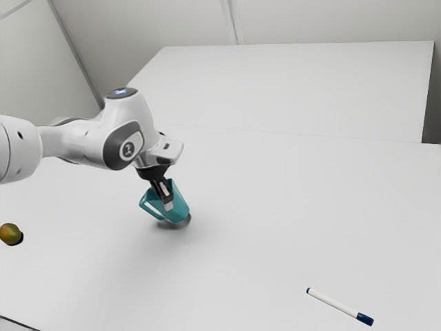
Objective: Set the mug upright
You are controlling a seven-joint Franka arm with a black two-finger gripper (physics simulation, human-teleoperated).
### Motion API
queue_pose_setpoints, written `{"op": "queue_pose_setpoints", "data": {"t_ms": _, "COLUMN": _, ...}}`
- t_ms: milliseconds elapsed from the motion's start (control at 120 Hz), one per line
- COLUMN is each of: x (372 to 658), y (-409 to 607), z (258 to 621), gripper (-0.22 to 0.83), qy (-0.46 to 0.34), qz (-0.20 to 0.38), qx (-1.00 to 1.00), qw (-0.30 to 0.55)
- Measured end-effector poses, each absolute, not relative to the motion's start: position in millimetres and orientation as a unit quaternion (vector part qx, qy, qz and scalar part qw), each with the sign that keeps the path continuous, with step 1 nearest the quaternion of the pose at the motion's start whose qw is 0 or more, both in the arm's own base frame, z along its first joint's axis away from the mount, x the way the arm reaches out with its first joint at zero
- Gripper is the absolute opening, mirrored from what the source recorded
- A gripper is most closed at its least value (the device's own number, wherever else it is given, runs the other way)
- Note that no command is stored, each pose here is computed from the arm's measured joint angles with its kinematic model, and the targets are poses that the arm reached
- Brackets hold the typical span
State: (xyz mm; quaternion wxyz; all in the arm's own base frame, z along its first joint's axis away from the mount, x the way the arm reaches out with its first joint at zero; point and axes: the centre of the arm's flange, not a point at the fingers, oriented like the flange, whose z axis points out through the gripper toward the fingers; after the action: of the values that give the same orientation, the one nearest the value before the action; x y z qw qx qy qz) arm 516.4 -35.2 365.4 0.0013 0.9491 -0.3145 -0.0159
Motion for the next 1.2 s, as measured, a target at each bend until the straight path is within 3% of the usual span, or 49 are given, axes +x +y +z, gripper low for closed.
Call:
{"op": "queue_pose_setpoints", "data": {"t_ms": 367, "x": 513.5, "y": -47.0, "z": 356.1, "gripper": -0.15, "qy": -0.294, "qz": -0.044, "qx": 0.954, "qw": -0.024}}
{"op": "queue_pose_setpoints", "data": {"t_ms": 642, "x": 513.7, "y": -25.6, "z": 360.8, "gripper": 0.14, "qy": -0.249, "qz": -0.045, "qx": 0.967, "qw": -0.029}}
{"op": "queue_pose_setpoints", "data": {"t_ms": 842, "x": 515.5, "y": -15.4, "z": 396.5, "gripper": 0.34, "qy": -0.223, "qz": -0.017, "qx": 0.973, "qw": -0.056}}
{"op": "queue_pose_setpoints", "data": {"t_ms": 1008, "x": 514.0, "y": -47.2, "z": 433.1, "gripper": 0.43, "qy": -0.239, "qz": 0.004, "qx": 0.968, "qw": -0.079}}
{"op": "queue_pose_setpoints", "data": {"t_ms": 1200, "x": 530.2, "y": -43.7, "z": 486.9, "gripper": 0.54, "qy": -0.205, "qz": 0.017, "qx": 0.977, "qw": -0.063}}
